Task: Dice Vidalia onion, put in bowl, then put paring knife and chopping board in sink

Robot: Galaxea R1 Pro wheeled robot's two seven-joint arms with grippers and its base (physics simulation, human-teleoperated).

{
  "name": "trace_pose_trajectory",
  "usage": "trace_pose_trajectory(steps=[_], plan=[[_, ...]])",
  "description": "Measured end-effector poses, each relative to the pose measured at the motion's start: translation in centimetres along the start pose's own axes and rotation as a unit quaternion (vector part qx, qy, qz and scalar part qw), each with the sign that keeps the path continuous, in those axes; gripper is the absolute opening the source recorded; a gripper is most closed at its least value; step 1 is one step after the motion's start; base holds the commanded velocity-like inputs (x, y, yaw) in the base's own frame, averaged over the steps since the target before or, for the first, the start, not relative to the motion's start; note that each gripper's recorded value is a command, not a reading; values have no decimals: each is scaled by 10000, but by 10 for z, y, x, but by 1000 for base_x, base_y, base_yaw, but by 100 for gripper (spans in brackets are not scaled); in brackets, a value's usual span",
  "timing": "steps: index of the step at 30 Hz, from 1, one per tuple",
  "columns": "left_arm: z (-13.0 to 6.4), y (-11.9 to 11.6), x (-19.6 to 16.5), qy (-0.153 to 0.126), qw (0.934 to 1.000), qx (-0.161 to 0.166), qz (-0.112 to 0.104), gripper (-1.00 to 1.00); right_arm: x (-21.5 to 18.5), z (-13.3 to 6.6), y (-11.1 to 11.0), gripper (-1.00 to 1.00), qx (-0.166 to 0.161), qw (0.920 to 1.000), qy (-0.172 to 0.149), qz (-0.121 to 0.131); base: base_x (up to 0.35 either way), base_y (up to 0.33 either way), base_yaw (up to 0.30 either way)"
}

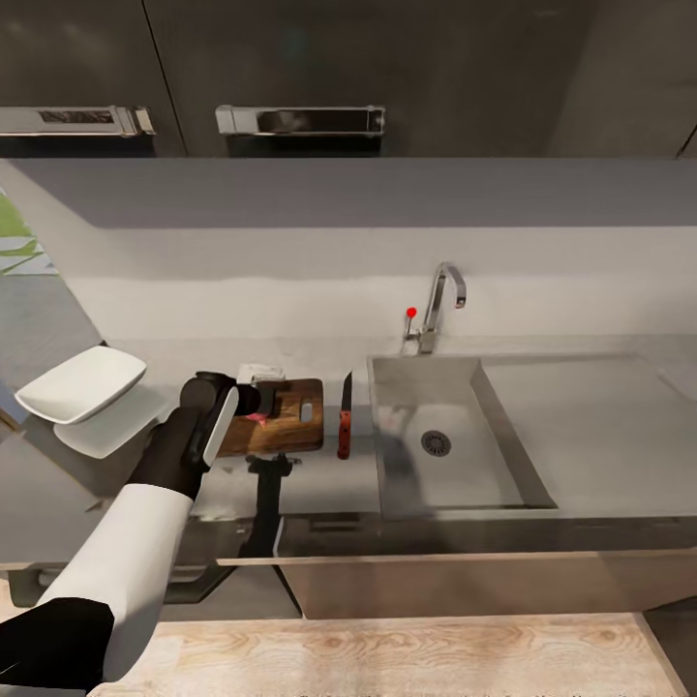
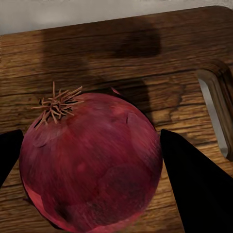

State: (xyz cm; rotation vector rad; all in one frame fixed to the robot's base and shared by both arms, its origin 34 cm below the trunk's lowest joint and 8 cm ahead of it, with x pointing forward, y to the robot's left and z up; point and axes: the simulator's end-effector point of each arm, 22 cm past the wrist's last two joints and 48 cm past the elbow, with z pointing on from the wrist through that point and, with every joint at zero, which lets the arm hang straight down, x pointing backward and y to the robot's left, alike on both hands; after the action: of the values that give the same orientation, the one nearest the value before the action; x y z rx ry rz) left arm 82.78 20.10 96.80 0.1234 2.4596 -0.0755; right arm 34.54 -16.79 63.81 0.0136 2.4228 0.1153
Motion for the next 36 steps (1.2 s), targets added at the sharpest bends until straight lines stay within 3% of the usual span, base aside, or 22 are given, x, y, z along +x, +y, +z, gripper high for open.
trace_pose_trajectory(steps=[14, 15, 16, 28, 36], plan=[[1, 0, -1, -27, 10000, -4, 3, -100, 2, 0, 0, 100, 1, 10000, 26, 2, 0, 0, 0], [1, 0, -1, -27, 10000, -4, 3, 100, 2, 0, 0, 100, 1, 10000, 26, 2, 0, 0, 0], [8, 0, 10, 124, 9999, 5, -8, 100, 2, 0, 0, 100, 2, 10000, 31, 3, 0, 0, 0], [7, 0, 9, 111, 9999, 5, -6, 100, 2, 0, 0, 100, 1, 10000, 30, 2, 0, 0, 0], [-4, 0, -9, -131, 9999, -1, 6, 100, 2, 0, 0, 100, 1, 10000, 29, 2, 0, 0, 0]])
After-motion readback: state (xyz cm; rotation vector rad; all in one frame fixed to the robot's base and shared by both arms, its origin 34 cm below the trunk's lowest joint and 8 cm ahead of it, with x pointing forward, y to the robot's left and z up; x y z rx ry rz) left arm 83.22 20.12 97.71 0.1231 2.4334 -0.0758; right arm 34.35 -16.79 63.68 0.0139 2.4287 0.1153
